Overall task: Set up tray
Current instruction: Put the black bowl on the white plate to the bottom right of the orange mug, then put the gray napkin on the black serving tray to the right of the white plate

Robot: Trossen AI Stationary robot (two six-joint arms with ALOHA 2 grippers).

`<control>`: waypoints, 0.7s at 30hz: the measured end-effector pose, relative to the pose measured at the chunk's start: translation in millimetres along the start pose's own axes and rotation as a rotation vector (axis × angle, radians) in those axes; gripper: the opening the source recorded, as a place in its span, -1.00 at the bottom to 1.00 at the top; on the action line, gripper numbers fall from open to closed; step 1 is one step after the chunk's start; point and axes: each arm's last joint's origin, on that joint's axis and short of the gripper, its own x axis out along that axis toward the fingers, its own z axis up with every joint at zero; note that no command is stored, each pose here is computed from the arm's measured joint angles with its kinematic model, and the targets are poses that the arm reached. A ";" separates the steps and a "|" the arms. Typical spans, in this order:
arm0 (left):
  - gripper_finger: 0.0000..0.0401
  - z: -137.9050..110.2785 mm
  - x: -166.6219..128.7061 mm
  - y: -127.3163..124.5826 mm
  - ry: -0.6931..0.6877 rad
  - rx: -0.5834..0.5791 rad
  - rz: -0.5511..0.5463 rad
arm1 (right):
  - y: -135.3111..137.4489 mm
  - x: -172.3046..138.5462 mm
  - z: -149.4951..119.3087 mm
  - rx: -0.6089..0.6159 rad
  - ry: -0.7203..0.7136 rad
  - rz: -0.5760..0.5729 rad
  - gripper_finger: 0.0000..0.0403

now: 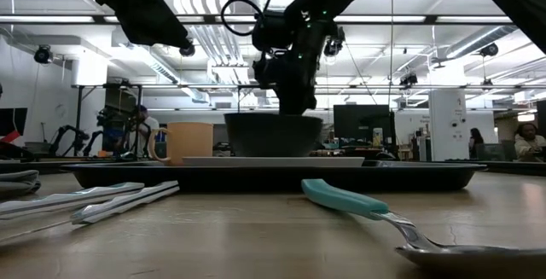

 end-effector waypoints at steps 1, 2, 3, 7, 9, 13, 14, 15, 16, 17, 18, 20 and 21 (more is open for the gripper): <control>-0.52 0.0 0.0 0.0 0.000 0.000 0.000 | -0.1 1.2 1.4 0.000 -0.012 0.002 -0.96; -0.52 0.0 0.1 0.0 0.000 0.000 0.000 | -0.3 3.6 1.2 -0.001 -0.007 0.002 -0.96; -0.52 0.0 0.1 0.0 0.000 0.000 0.000 | -0.7 7.8 0.6 -0.005 0.006 0.002 -0.96; -0.52 -0.1 0.1 0.0 0.001 0.000 0.000 | -1.4 15.1 0.0 -0.027 0.022 0.011 -0.95; -0.52 -0.7 0.4 0.1 0.004 0.000 0.001 | -1.2 14.3 0.0 -0.038 0.021 0.011 -0.93; -0.52 -0.9 0.5 0.2 0.004 0.000 0.001 | -0.5 7.5 0.2 -0.062 0.009 0.009 -0.82; -0.52 -1.1 0.6 0.1 0.004 0.000 0.000 | -0.2 4.3 0.6 -0.063 0.000 0.009 -0.79; -0.52 -1.8 0.9 0.4 0.006 0.000 0.001 | 0.2 0.9 0.9 -0.064 -0.008 0.009 -0.76; -0.52 -2.2 1.1 0.4 0.008 0.001 0.002 | 0.5 -1.8 0.9 -0.065 -0.012 0.009 -0.73; -0.52 -2.4 1.2 0.4 0.009 0.001 0.002 | 0.6 -2.9 0.8 -0.068 -0.013 0.009 -0.70; -0.52 -2.5 1.2 0.4 0.009 0.001 0.002 | 0.7 -4.3 0.8 -0.069 -0.015 0.009 -0.67; -0.52 -2.5 1.2 0.4 0.009 0.001 0.002 | 1.2 -8.9 0.3 -0.069 -0.018 0.008 -0.62; -0.52 -2.3 1.2 0.5 0.009 0.001 0.002 | 1.7 -13.9 0.5 -0.069 -0.025 0.009 -0.59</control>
